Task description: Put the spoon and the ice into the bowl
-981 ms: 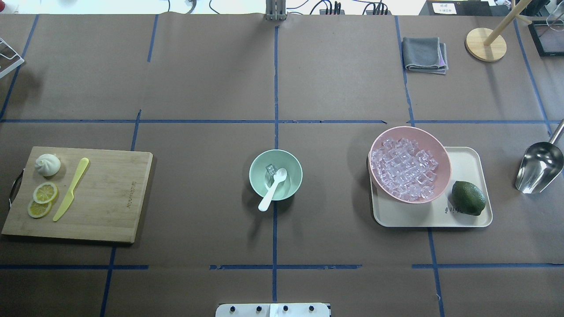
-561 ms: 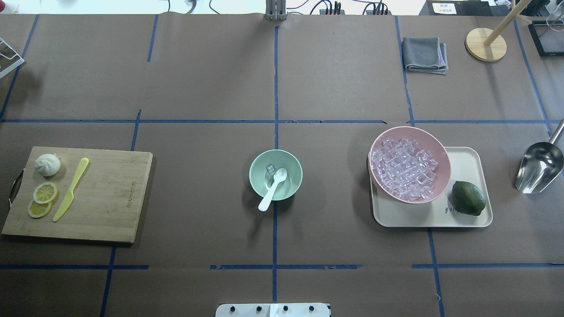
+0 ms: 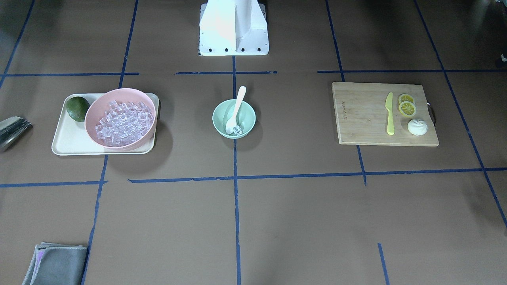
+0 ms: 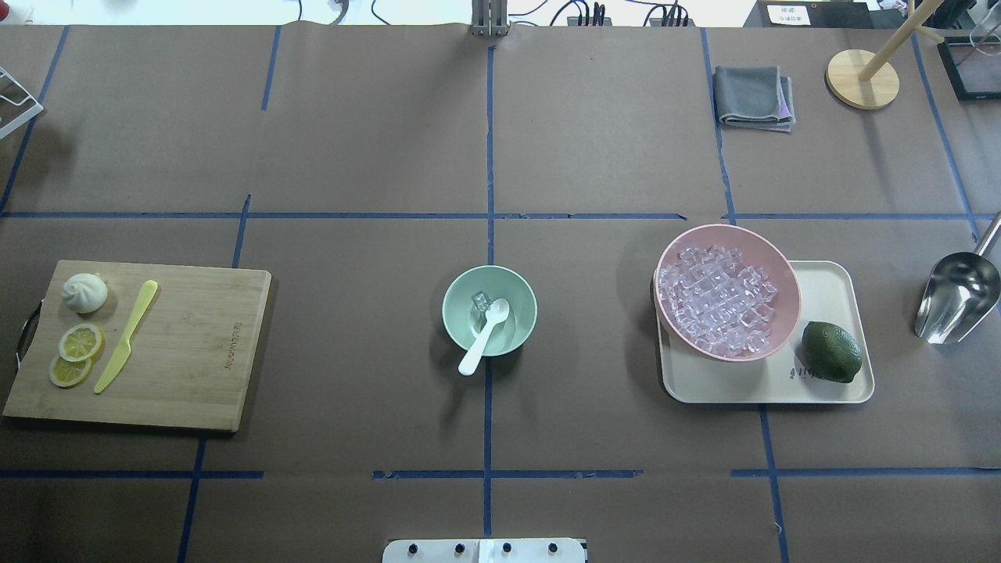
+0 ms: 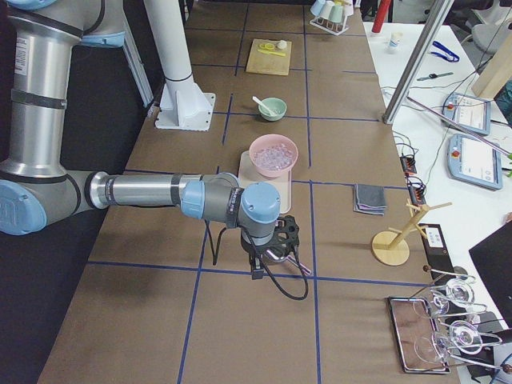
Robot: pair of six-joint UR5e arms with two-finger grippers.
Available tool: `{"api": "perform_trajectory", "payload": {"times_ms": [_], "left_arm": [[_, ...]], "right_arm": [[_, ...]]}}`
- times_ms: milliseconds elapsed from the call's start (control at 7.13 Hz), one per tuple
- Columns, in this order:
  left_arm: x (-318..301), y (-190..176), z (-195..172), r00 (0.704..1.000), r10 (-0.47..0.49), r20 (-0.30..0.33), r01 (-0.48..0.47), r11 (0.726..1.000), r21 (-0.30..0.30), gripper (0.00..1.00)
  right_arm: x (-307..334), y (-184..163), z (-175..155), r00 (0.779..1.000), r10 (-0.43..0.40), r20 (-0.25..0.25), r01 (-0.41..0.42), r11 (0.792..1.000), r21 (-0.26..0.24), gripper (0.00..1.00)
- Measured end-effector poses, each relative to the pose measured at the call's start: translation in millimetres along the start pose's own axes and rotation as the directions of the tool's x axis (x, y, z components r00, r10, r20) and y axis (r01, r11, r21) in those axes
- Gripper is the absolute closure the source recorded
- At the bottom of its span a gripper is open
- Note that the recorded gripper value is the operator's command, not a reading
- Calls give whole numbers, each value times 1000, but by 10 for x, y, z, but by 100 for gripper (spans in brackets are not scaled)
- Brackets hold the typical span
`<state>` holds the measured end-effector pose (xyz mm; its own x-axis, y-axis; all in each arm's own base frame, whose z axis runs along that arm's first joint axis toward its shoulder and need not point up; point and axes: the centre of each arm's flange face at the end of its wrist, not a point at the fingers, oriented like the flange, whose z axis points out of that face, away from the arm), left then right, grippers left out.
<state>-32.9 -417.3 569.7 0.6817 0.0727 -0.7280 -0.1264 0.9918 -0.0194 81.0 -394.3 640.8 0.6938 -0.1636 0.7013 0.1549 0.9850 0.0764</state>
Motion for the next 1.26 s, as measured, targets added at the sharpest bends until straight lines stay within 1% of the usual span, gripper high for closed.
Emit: {"api": "perform_trajectory", "payload": {"times_ms": [421, 701, 981, 1262], "left_arm": [[-406, -216, 362, 1000, -19, 3, 19, 1000, -19, 0], [-438, -265, 389, 1000, -15, 0, 15, 1000, -11, 0], [-437, -273, 393, 1000, -14, 2, 14, 1000, -13, 0], [-417, -275, 374, 1000, -8, 2, 8, 1000, -10, 0]], "right_arm": [[62, 22, 48, 1000, -4, -21, 3, 1000, -11, 0], [78, -17, 70, 1000, -5, -29, 4, 1000, -17, 0], [-38, -230, 67, 999, -20, -47, 19, 1000, -23, 0], [-174, -397, 96, 998, 20, -55, -22, 999, -28, 0]]}}
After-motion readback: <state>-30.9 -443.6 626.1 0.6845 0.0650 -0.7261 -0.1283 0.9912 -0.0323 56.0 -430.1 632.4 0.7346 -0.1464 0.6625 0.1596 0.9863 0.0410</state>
